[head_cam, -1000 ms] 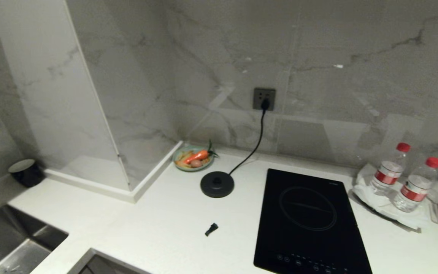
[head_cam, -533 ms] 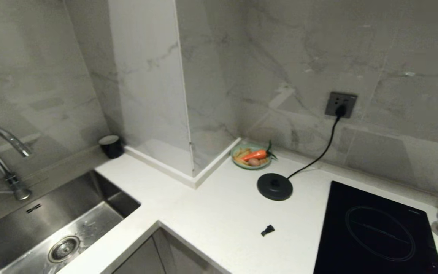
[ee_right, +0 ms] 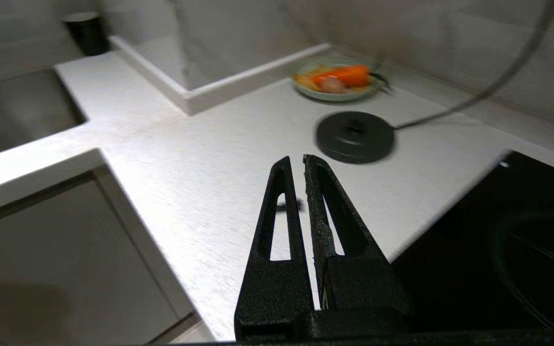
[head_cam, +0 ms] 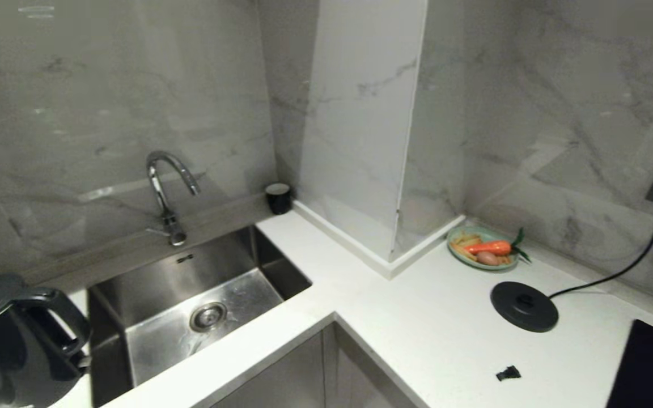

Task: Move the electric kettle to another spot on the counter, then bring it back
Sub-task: Grab the kettle

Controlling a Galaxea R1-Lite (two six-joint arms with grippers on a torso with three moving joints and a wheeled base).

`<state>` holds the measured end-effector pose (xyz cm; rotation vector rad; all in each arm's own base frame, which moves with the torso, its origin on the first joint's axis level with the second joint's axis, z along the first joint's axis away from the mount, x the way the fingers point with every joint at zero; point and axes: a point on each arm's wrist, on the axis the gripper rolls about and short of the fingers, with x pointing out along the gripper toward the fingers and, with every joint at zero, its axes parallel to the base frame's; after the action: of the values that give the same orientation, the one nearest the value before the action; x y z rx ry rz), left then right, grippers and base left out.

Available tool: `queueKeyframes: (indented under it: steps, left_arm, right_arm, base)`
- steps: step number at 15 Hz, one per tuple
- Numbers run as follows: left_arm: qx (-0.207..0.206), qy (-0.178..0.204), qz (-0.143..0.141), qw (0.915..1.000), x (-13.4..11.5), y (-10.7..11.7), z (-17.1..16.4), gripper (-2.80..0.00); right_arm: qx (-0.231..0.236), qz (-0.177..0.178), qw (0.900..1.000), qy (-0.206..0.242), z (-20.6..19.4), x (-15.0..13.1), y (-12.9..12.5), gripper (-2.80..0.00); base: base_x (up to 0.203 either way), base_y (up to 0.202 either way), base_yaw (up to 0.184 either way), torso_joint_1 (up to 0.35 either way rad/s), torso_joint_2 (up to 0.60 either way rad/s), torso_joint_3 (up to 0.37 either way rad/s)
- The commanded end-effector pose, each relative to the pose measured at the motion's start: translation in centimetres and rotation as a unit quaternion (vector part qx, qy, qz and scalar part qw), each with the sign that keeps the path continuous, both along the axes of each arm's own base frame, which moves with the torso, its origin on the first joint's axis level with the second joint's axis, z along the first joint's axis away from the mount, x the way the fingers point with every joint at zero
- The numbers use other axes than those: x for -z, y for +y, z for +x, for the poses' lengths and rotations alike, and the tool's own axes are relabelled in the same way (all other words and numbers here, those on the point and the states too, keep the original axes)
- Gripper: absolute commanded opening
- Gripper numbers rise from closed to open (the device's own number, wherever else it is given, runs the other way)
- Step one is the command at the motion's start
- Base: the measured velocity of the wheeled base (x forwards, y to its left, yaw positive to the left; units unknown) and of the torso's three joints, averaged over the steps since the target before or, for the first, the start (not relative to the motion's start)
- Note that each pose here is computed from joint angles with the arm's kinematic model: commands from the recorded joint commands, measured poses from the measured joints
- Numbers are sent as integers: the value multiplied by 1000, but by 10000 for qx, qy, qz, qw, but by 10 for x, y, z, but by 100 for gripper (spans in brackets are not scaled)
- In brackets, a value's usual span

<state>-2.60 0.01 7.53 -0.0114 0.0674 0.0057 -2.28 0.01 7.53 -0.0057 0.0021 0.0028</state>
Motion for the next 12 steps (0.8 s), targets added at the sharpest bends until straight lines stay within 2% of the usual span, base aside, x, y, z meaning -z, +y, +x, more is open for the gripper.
queueKeyframes:
  steps: [1,4,10,12]
  left_arm:
    - [-4,8,-3,10000,0,0,0,-280]
    - [-4,8,-3,10000,0,0,0,-280]
    - [-25,-48,27,10000,-3,0,-1,-280]
    - [7,-240,-48,9997,-29,0,-4,-280]
  right_arm:
    - [-2,-2,10000,-3,0,0,0,-280]
    - [-1,-2,10000,-1,0,0,0,-280]
    - [-2,-2,10000,-3,0,0,0,-280]
    - [-2,-2,10000,-3,0,0,0,-280]
  base:
    - [-3,-7,161,1,17,18]
    - [-1,-6,109,0,10,5]
    - [0,0,0,0,0,0]
    - [0,0,0,0,0,0]
